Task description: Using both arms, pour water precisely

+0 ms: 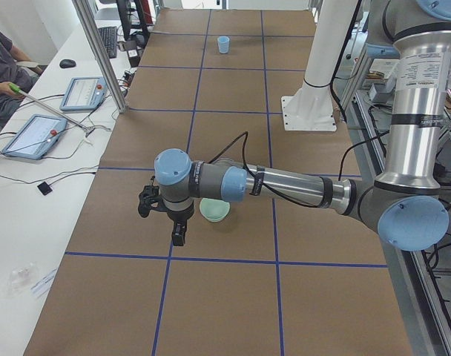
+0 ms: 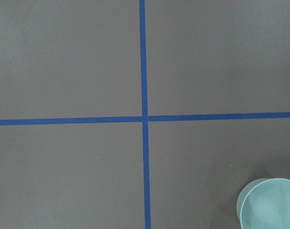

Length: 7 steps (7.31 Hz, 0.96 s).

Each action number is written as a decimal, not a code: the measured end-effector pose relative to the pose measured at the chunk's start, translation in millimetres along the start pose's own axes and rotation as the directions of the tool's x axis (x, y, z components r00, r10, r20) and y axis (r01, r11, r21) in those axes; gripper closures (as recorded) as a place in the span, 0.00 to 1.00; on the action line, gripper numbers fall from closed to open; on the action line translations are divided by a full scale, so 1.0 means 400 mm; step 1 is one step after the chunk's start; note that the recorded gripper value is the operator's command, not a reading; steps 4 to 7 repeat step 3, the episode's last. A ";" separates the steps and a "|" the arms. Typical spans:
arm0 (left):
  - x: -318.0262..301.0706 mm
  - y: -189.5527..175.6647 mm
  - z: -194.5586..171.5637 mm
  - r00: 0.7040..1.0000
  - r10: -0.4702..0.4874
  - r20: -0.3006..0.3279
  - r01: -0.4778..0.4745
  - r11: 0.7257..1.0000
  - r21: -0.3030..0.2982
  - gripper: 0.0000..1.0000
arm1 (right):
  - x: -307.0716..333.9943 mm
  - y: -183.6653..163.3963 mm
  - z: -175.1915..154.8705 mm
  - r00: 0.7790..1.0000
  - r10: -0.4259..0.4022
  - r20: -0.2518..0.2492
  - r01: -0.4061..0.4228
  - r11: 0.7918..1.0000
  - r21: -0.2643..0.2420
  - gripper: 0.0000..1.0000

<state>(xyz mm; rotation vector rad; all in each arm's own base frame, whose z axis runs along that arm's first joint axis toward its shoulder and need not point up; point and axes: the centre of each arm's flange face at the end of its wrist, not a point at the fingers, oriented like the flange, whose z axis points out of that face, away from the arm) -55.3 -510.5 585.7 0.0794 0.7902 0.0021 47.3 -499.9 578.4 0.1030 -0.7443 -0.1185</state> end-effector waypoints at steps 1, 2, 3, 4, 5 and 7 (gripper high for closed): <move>-0.001 0.001 0.001 1.000 0.000 0.001 0.000 1.000 -0.001 0.00 | 0.000 0.000 0.000 1.000 0.000 -0.001 0.000 1.000 0.000 0.00; -0.001 0.002 0.002 1.000 0.001 0.002 -0.001 1.000 -0.001 0.00 | 0.001 0.000 0.000 1.000 0.000 -0.001 0.000 1.000 0.000 0.00; -0.002 0.002 0.002 1.000 0.001 0.002 -0.001 1.000 0.000 0.00 | 0.000 -0.001 0.000 1.000 -0.001 -0.001 0.001 1.000 0.000 0.00; -0.002 0.002 0.002 1.000 0.001 0.002 -0.001 1.000 0.000 0.00 | 0.000 -0.001 0.000 1.000 -0.001 -0.001 0.001 1.000 0.000 0.00; -0.002 0.002 0.002 1.000 0.001 0.002 -0.001 1.000 0.000 0.00 | 0.000 -0.001 0.000 1.000 -0.001 -0.001 0.001 1.000 0.000 0.00; -0.002 0.002 0.002 1.000 0.001 0.002 -0.001 1.000 0.000 0.00 | 0.000 -0.001 0.000 1.000 -0.001 -0.001 0.001 1.000 0.000 0.00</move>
